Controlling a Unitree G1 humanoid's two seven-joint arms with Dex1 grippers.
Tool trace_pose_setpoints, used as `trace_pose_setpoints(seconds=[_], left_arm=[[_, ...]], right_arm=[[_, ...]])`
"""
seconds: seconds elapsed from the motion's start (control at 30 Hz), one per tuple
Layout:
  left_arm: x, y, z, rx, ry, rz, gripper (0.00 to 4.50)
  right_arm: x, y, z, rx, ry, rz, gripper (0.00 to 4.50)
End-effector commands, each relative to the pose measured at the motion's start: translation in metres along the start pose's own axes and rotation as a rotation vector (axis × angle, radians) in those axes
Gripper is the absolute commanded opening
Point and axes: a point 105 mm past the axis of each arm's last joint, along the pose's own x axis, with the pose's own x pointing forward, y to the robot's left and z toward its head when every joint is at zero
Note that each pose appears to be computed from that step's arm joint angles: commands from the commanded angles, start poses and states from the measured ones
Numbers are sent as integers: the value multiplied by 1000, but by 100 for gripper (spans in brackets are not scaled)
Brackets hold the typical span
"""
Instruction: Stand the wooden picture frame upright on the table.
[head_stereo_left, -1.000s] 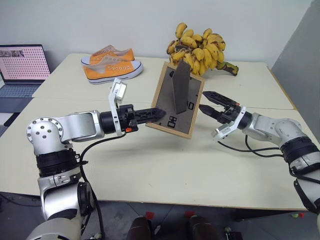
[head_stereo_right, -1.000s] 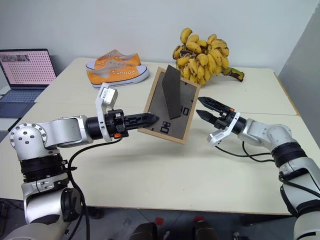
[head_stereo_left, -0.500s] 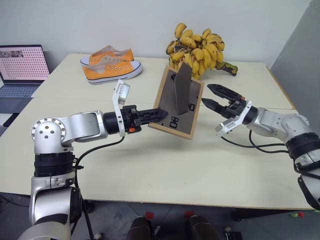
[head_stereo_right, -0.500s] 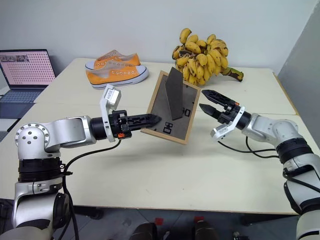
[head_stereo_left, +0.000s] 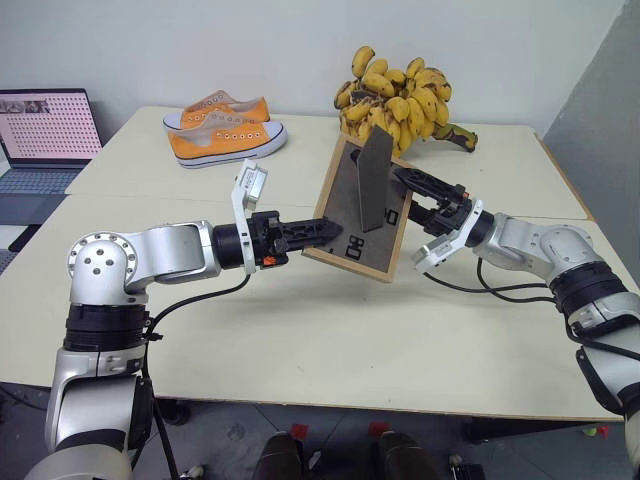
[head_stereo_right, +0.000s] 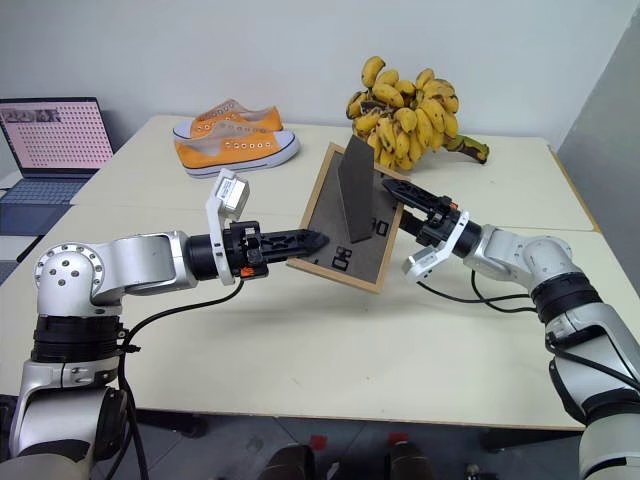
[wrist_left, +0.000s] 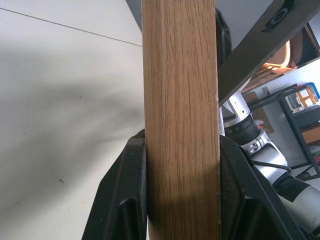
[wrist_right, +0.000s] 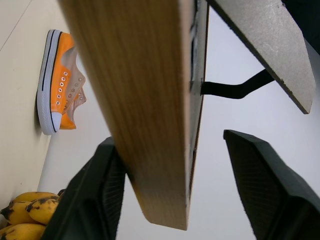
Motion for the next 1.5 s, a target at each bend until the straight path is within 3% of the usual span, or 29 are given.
trace_pose_setpoints(seconds=[0.03, 0.13, 0.2, 0.47, 0.53, 0.77, 0.93, 1.1, 1.2, 1.33, 1.43, 1.5], left_arm=[[-3, -13, 5, 26, -28, -46, 129], [-3, -13, 4, 25, -29, -47, 129], [-3, -13, 4, 25, -31, -48, 129], [-3, -13, 3, 25, -31, -47, 129], [-3, -13, 5, 26, -36, -45, 198], [-7, -15, 12, 85, -57, -33, 327], [-26, -19, 20, 297, -117, 17, 327], [-70, -36, 22, 511, -216, 5, 327], [-95, -33, 1, 573, -207, 88, 327], [-117, -30, -62, 600, -19, 170, 327], [-122, -31, -75, 627, 14, 194, 327], [-126, -31, -74, 639, -14, 222, 327]], right_arm=[[7, -18, -5, -31, -14, -57, 218], [7, -17, -3, -31, -22, -53, 160], [6, -16, -3, -30, -24, -52, 145], [7, -13, -5, -45, -7, -39, 131], [7, -12, -5, -41, -7, -34, 131], [6, -10, -6, -25, 4, -19, 131], [7, -7, -4, 18, 4, -12, 131], [9, -5, -3, 145, 36, -22, 131], [14, 1, 3, 309, 38, -9, 131], [33, 20, 21, 783, 77, 37, 131], [41, 26, 26, 1148, 96, 80, 131], [48, 24, 42, 1416, 34, 125, 131]])
